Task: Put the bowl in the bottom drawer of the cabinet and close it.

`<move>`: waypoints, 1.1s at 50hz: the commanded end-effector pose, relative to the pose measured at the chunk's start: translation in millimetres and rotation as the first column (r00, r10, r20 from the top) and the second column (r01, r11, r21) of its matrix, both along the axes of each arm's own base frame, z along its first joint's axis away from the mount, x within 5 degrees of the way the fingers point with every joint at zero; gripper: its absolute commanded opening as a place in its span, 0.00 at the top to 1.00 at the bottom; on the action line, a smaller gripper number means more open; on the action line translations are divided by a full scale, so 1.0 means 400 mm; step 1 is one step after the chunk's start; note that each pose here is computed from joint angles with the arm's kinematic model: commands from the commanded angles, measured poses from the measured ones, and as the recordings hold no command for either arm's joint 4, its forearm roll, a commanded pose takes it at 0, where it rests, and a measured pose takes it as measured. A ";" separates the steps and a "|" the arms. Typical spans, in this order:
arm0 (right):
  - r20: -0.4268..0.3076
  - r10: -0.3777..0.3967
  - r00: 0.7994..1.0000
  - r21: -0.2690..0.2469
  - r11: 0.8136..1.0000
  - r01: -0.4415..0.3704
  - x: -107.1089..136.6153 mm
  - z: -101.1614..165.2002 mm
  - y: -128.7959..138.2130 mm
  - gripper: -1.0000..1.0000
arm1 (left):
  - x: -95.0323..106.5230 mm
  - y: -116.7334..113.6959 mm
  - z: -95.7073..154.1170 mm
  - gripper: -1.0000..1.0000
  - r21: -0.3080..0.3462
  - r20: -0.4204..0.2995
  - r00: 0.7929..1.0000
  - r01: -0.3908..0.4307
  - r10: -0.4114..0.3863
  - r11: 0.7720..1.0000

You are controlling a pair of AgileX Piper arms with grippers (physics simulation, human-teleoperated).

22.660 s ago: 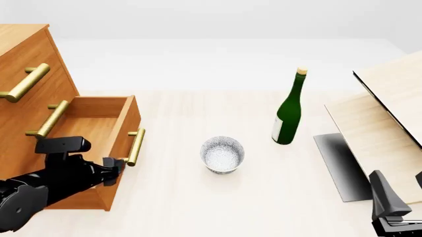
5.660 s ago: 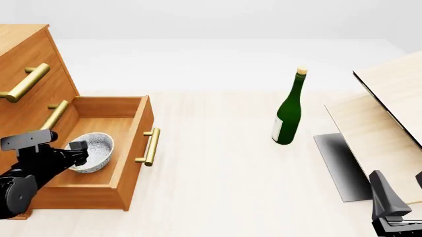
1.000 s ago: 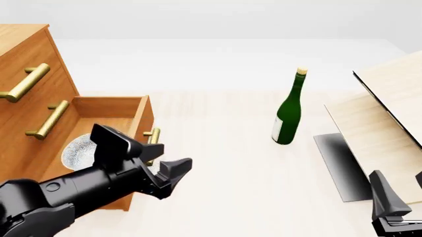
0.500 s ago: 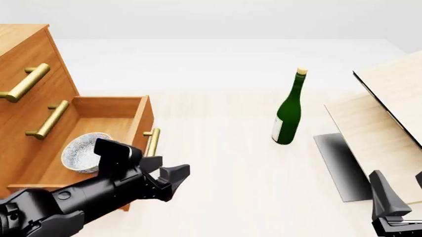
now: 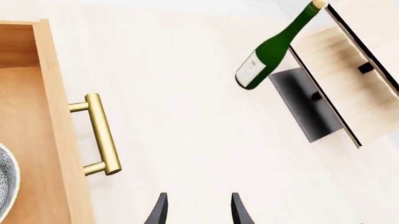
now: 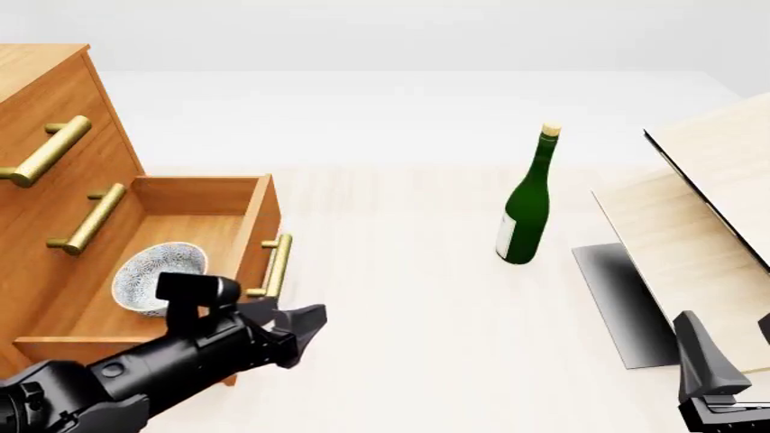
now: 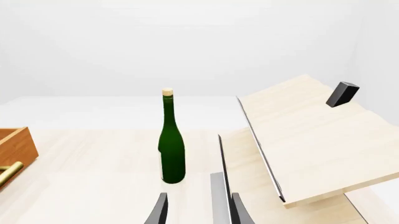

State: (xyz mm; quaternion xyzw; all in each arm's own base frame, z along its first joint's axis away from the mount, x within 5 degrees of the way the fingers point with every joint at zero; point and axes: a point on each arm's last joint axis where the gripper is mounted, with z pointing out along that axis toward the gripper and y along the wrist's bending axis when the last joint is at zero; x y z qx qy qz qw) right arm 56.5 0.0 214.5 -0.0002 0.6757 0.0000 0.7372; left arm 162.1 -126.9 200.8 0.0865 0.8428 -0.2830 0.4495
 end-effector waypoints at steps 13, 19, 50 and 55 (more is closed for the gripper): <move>0.000 0.000 1.000 0.000 1.000 0.000 0.000 0.000 0.000 0.00 | 0.020 0.055 -0.050 0.00 0.023 -0.046 0.992 -0.117 0.118 0.993; 0.000 0.000 1.000 0.000 1.000 0.000 0.000 0.000 0.000 0.00 | 0.023 0.064 -0.061 0.00 0.031 -0.053 0.990 -0.133 0.134 0.991; 0.001 0.000 1.000 0.001 1.000 0.000 0.000 0.000 0.000 0.00 | 0.029 0.120 -0.073 0.00 0.063 -0.065 0.970 -0.228 0.232 0.972; 0.001 0.001 1.000 0.001 1.000 -0.001 0.000 0.000 0.000 0.00 | 0.029 0.134 -0.076 0.00 0.079 -0.066 0.966 -0.246 0.252 0.966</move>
